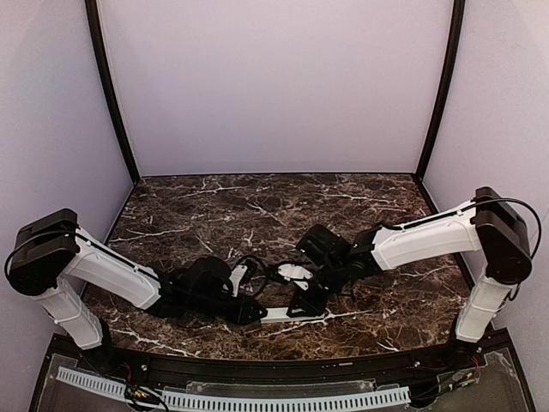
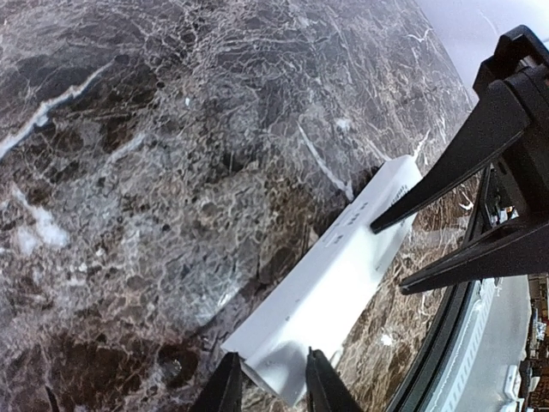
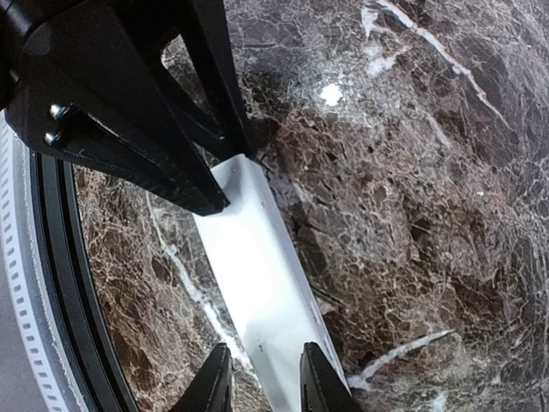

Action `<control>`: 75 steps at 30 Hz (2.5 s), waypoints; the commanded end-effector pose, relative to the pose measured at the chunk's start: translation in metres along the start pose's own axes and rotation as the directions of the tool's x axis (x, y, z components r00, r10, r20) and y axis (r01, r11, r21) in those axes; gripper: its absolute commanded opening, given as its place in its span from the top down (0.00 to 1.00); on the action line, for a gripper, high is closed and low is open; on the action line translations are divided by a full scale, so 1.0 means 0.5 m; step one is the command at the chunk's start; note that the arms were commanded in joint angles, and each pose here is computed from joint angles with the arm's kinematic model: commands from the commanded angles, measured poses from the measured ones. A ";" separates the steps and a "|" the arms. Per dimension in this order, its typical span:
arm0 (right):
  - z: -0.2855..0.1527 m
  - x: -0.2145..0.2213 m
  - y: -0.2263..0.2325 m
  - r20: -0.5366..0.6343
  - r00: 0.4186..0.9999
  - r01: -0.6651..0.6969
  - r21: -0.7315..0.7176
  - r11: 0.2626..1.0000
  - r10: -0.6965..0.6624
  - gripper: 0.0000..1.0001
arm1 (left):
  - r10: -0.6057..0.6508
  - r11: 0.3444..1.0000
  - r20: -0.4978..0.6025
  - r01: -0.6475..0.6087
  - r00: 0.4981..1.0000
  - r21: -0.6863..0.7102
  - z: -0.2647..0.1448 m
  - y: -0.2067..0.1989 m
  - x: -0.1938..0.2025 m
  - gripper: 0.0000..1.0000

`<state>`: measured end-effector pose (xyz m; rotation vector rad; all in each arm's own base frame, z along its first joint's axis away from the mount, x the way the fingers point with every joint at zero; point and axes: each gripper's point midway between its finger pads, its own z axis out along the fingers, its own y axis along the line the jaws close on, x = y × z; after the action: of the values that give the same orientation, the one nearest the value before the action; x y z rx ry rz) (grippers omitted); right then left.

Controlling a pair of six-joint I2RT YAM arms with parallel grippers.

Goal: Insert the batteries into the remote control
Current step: Load the battery cover onto the remote control without the battery cover.

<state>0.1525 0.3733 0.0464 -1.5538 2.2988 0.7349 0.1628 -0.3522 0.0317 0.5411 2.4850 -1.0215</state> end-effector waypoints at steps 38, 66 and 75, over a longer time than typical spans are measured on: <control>-0.092 0.119 -0.055 -0.062 0.906 -0.420 -0.012 0.907 0.419 0.58 | 0.054 0.995 -0.032 -0.057 0.998 -0.086 -0.024 0.009 -0.006 0.64; -0.068 0.126 -0.062 -0.085 0.898 -0.436 -0.040 0.899 0.432 0.63 | 0.057 0.996 -0.034 -0.059 0.998 -0.071 -0.019 -0.003 -0.030 0.70; -0.074 0.120 -0.067 -0.072 0.894 -0.447 -0.049 0.893 0.443 0.63 | 0.056 0.997 -0.028 -0.058 0.998 -0.054 -0.017 -0.010 -0.041 0.71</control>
<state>0.1592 0.2957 0.0382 -1.0966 2.7480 0.8634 0.1755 -0.3495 0.0414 0.5900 2.5092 -0.9085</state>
